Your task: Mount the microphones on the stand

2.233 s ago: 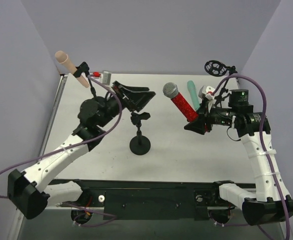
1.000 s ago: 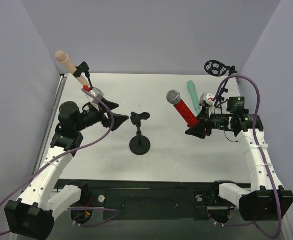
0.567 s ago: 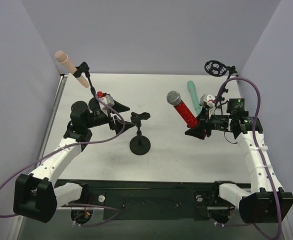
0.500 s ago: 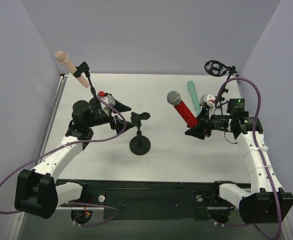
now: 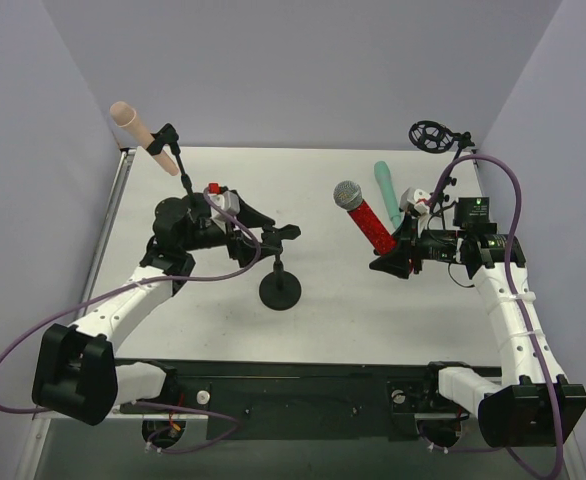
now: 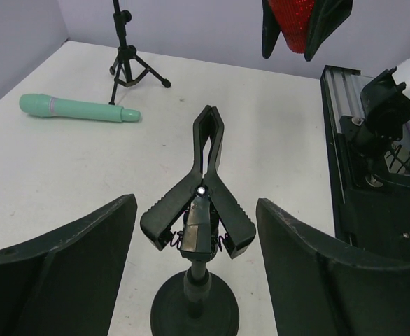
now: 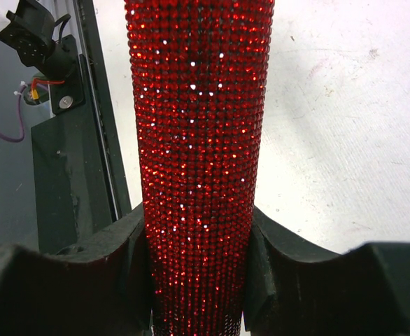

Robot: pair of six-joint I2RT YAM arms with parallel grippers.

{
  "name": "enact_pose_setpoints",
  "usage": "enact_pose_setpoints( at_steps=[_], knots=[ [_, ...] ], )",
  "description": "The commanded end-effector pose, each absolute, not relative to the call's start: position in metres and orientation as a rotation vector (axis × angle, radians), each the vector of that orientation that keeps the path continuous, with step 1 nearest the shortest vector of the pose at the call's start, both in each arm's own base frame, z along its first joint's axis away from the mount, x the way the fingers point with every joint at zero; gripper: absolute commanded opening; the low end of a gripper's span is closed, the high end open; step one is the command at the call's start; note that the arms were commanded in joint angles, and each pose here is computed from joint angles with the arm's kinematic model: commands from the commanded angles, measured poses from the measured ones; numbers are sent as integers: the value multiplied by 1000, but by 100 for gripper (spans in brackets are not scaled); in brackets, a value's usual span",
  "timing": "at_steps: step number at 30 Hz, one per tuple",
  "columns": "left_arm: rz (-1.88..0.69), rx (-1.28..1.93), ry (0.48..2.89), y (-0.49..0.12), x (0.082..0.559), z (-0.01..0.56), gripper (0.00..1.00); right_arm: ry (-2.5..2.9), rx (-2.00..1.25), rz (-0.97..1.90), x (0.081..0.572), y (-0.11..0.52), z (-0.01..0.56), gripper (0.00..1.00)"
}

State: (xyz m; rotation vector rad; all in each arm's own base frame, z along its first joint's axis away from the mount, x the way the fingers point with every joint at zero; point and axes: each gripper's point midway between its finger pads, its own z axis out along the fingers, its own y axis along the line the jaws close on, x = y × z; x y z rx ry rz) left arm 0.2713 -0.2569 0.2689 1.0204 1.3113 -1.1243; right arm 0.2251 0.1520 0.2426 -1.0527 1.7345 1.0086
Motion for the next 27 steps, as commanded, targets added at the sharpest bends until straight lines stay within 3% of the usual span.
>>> enact_pose_setpoints(
  at_steps=[1,6,7,9,15,19,27],
  knots=[
    [-1135,1066,1232,-262,271,291,76,1646,-1075,1042,222,157,255,0],
    [-1149,1082,1277,-263,272,285,35,1648,-1074,1044,222,157,254,0],
    [-1146,1081,1280,-263,272,285,12,1646,-1076,1044,222,158,254,0],
    [-1128,1080,1273,-262,272,286,1,1647,-1074,1046,223,157,254,0],
    [-1110,1066,1284,-260,269,282,0,1679,-1125,1041,225,168,248,0],
    [-1113,1069,1288,-261,266,279,0,1687,-1343,948,231,188,248,0],
    [-1108,1076,1287,-259,260,278,0,1647,-1566,1036,249,247,259,0]
  ],
)
